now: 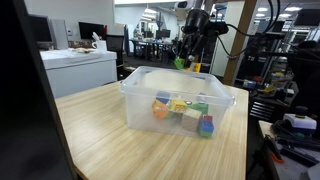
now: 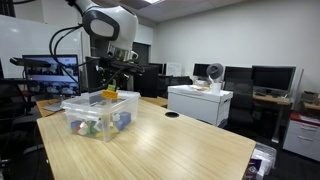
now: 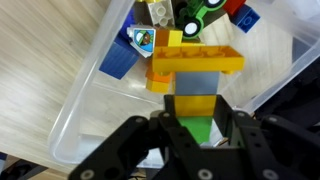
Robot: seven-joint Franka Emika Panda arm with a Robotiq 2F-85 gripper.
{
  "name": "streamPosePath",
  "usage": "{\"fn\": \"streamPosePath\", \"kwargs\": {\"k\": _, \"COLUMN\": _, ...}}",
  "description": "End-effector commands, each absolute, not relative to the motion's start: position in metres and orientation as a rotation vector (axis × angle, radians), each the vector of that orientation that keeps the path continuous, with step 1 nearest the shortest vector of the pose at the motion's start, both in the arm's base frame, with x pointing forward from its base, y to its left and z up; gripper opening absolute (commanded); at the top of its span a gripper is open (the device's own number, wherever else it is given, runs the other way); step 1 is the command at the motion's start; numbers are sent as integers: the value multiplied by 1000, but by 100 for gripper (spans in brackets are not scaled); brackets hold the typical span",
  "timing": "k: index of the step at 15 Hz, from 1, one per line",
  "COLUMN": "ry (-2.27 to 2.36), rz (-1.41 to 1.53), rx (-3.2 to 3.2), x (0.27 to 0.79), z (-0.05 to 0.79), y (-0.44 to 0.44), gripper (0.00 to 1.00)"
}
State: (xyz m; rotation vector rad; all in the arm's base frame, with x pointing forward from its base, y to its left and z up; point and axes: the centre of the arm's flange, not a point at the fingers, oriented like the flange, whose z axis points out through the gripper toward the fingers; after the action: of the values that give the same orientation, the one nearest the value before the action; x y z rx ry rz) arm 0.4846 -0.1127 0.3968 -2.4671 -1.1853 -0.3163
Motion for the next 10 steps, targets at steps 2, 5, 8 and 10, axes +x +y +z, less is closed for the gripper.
{"fn": "streamPosePath", "kwargs": {"k": 2, "ry": -1296, "rz": -367, "rx": -2422, "x": 470, "z": 403, "y": -115, "gripper": 81}}
{"fn": "streamPosePath", "kwargs": {"k": 5, "ry": -1341, "rz": -399, "rx": -2417, "x": 468, "z": 407, "y": -116, "gripper": 99}}
{"fn": "streamPosePath", "kwargs": {"k": 8, "ry": -1331, "rz": -537, "rx": -2567, "x": 474, "z": 411, "y": -117, "gripper": 100}}
{"fn": "streamPosePath", "kwargs": {"k": 10, "ry": -1348, "rz": -620, "rx": -2669, "x": 482, "z": 414, "y": -123, "gripper": 100}}
